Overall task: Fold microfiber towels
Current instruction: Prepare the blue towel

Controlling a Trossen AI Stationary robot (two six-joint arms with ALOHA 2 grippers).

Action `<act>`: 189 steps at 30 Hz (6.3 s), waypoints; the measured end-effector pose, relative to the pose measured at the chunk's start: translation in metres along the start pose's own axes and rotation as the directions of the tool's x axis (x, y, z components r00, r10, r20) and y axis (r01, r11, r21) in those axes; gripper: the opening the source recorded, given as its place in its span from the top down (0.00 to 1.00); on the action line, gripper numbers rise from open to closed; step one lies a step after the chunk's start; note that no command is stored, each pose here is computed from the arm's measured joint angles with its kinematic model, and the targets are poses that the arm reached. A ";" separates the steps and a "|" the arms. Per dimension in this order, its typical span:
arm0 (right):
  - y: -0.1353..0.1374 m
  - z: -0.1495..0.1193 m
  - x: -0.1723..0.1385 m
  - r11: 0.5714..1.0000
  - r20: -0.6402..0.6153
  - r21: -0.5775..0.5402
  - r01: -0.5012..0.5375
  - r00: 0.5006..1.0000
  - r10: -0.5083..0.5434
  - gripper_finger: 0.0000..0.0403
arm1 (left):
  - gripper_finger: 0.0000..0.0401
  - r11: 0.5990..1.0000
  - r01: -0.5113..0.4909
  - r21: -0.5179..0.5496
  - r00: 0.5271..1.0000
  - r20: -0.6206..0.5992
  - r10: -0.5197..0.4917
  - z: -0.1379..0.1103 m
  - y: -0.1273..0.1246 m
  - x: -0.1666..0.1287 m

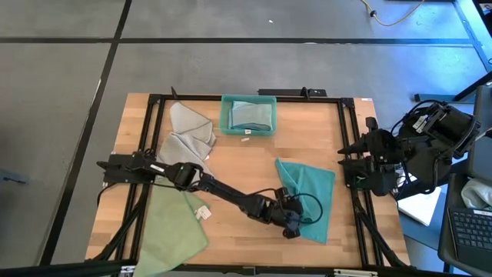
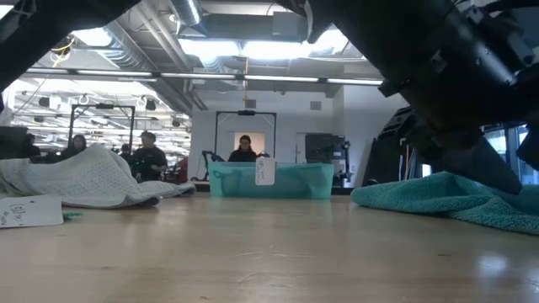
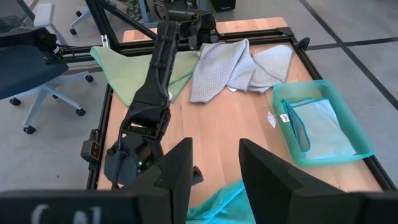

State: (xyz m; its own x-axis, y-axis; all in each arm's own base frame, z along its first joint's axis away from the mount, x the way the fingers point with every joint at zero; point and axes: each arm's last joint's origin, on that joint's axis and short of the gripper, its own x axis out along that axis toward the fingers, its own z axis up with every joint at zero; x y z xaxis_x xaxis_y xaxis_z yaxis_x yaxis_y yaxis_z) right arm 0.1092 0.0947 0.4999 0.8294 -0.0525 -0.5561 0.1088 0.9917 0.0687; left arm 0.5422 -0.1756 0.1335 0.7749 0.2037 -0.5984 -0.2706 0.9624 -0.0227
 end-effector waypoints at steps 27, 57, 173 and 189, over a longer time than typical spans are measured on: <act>0.009 -0.012 0.015 1.000 -0.083 0.002 0.000 0.997 0.000 0.67 | 0.50 0.990 0.005 -0.144 0.995 0.103 0.010 -0.006 -0.011 0.007; 0.010 -0.014 0.017 1.000 -0.089 0.017 0.006 0.996 -0.005 0.67 | 0.65 1.000 -0.003 -0.014 0.994 -0.113 0.001 -0.012 -0.003 -0.001; 0.025 -0.257 0.197 0.997 -0.572 0.076 0.017 0.820 0.030 0.67 | 0.81 0.999 -0.045 0.004 0.836 -0.547 0.040 0.007 0.162 -0.026; 0.008 -0.246 0.212 0.994 -0.545 0.069 0.087 0.838 -0.035 0.67 | 0.81 0.994 -0.055 0.099 0.720 -0.685 0.108 -0.004 0.178 -0.036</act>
State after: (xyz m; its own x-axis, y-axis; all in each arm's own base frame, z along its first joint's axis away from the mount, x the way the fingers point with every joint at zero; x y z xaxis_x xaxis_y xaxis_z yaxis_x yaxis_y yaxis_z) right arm 0.1511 0.1209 0.1794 0.3925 -0.0148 -0.9196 0.2180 0.9729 0.0774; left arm 0.4637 -0.0122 0.1477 0.1377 0.1278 -0.9822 -0.2551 0.9628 0.0895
